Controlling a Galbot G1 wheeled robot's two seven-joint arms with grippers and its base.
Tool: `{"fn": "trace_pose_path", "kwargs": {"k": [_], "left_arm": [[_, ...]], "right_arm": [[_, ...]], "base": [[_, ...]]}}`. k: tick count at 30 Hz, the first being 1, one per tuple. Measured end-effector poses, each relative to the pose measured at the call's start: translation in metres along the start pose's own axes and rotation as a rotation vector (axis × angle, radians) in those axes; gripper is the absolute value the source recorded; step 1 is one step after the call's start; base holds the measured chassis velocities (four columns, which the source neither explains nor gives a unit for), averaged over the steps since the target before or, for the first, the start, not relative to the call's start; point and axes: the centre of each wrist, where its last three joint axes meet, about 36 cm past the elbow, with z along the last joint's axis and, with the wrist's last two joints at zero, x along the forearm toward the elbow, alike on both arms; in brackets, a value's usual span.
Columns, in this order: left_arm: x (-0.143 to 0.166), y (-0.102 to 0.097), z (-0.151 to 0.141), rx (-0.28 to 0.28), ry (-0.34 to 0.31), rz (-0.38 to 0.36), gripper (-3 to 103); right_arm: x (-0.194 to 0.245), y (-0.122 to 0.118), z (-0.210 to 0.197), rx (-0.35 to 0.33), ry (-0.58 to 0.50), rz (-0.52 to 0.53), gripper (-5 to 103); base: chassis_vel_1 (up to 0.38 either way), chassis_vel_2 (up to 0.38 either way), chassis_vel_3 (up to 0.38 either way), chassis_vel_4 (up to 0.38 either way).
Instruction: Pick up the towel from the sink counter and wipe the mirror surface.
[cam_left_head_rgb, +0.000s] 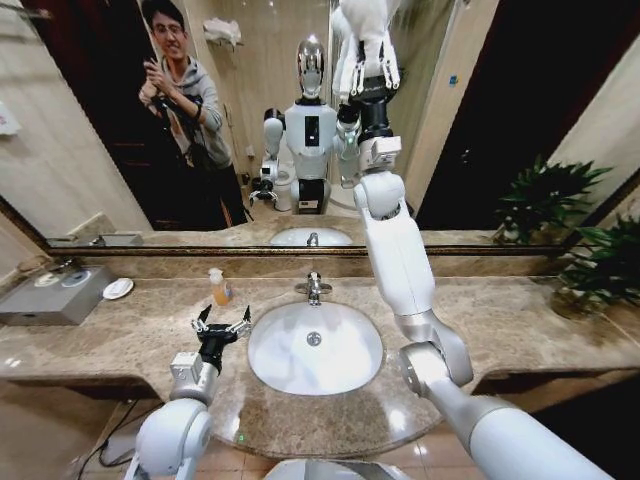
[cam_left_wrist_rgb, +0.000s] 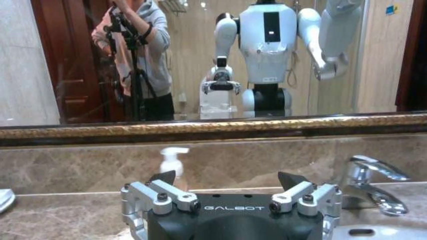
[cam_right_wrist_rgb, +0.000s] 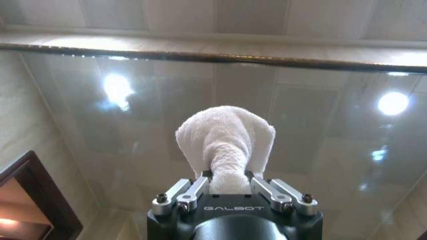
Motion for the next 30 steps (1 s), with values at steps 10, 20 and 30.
{"fn": "trace_pose_path", "kwargs": {"k": [10,20,30], "left_arm": [[0.0,0.0,0.0,0.0,0.0,0.0,100],[0.0,0.0,0.0,-0.001,0.0,-0.001,100],[0.0,0.0,0.0,0.0,0.0,0.0,100]], "right_arm": [[-0.002,0.007,-0.004,-0.014,-0.004,-0.014,19],[-0.04,-0.002,-0.021,0.027,-0.002,0.078,19],[-0.05,-0.006,-0.01,0.097,0.079,0.097,19]], "base": [[0.214,0.201,-0.204,-0.196],[0.241,0.225,-0.207,-0.217],[-0.015,-0.055,0.003,0.027]]}}
